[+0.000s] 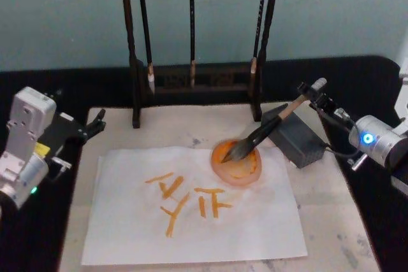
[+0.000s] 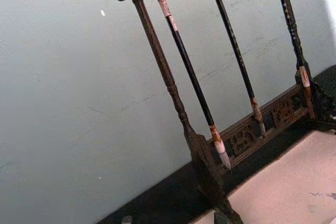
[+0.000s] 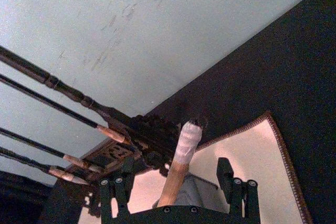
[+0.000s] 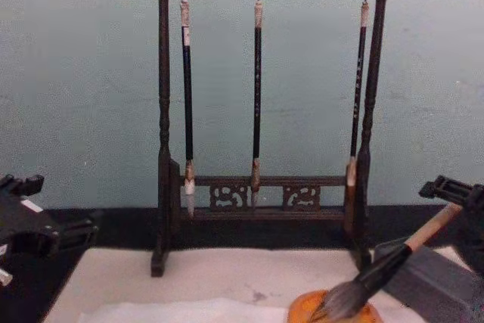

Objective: Pick up the brush from the inkstone, write on the paper, then place the brush back to its original position.

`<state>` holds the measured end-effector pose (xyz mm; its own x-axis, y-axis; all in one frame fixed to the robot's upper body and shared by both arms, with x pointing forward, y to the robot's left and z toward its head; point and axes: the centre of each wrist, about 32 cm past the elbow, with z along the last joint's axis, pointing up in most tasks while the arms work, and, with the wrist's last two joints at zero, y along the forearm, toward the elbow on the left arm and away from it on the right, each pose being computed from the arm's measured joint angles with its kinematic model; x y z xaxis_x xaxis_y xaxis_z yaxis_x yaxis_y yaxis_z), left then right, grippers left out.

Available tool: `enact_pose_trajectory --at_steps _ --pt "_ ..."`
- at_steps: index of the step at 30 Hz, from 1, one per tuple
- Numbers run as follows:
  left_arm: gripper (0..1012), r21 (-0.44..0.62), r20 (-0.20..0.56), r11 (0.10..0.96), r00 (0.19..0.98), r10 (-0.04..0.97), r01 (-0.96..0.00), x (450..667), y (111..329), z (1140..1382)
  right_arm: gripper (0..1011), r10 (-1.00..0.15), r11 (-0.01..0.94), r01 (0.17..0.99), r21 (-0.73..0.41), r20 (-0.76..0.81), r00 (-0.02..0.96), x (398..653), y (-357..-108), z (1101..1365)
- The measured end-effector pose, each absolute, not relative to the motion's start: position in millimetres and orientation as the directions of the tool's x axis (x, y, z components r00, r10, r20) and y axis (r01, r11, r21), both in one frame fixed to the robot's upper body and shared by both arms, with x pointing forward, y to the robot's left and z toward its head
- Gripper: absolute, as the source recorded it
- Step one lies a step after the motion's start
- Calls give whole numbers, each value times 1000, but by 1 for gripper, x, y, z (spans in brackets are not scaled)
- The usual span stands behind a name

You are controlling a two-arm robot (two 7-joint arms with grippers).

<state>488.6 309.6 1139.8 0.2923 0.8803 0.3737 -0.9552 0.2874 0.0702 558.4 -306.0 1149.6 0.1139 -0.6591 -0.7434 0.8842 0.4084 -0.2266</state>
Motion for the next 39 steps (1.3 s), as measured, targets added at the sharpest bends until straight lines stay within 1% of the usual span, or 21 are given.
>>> enact_pose_trajectory --at_steps 6,18,28,39 --pt "1009 70 374 287 292 880 -955 489 310 1140 1000 -640 412 885 -219 -760 110 568 -307 1147" --pt "1010 70 374 287 292 880 -955 489 310 1140 1000 -595 434 878 -203 -796 110 580 -308 1146" --pt "1010 70 374 287 292 880 -955 489 310 1140 1000 -563 451 869 -201 -820 102 580 -310 1146" --pt "1010 70 374 287 292 880 -955 489 310 1140 1000 -556 457 863 -215 -826 89 579 -310 1149"
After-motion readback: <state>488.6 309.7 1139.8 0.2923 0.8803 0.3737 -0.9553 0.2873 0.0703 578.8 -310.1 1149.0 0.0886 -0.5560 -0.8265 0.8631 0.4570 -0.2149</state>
